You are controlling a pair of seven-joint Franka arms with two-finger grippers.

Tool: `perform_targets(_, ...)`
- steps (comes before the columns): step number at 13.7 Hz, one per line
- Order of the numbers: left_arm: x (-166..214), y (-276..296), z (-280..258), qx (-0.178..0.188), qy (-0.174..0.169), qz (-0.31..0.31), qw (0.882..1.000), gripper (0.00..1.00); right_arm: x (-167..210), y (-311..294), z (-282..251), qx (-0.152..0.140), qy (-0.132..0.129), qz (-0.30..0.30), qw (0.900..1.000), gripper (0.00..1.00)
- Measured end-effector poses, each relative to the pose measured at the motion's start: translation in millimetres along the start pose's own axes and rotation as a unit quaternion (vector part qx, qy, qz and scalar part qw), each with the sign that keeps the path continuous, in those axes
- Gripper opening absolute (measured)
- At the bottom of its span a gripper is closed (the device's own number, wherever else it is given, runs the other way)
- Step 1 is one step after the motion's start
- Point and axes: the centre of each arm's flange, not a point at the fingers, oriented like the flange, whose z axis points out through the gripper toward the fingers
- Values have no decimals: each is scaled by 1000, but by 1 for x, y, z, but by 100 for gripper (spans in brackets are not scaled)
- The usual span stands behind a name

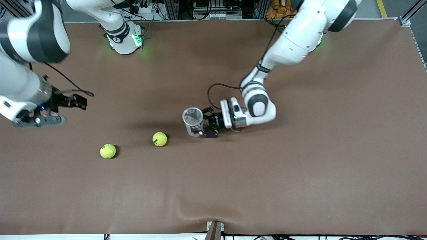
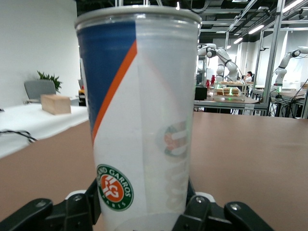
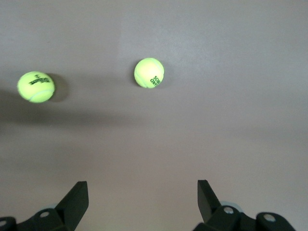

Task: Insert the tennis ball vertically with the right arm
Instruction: 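Reach the right gripper to a tennis ball and grasp it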

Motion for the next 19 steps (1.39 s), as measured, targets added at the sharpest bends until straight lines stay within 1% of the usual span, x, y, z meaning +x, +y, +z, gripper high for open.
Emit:
perform_targets(2, -18, 14, 6, -1, -7, -11, 1000, 63, 16, 1, 27, -5, -8, 3, 1000, 100)
perform_targets(6, -24, 6, -1, 6, -12, -10, 1000, 63, 34, 6, 64, -11, -12, 19, 1000, 100)
perform_targets(11, -27, 7, -1, 5, -13, -9, 1000, 63, 60, 26, 115, -18, 1, 34, 999, 100)
perform_targets(13, -29, 8, -2, 5, -14, -9, 1000, 63, 70, 27, 138, -20, 2, 35, 999, 100)
perform_targets(15, -29, 8, -2, 5, -14, -8, 1000, 63, 78, 23, 158, -15, 4, 39, 999, 100)
perform_targets(19, -29, 11, 1, 3, -18, -4, 1000, 63, 90, 16, 195, 14, 6, 55, 998, 100)
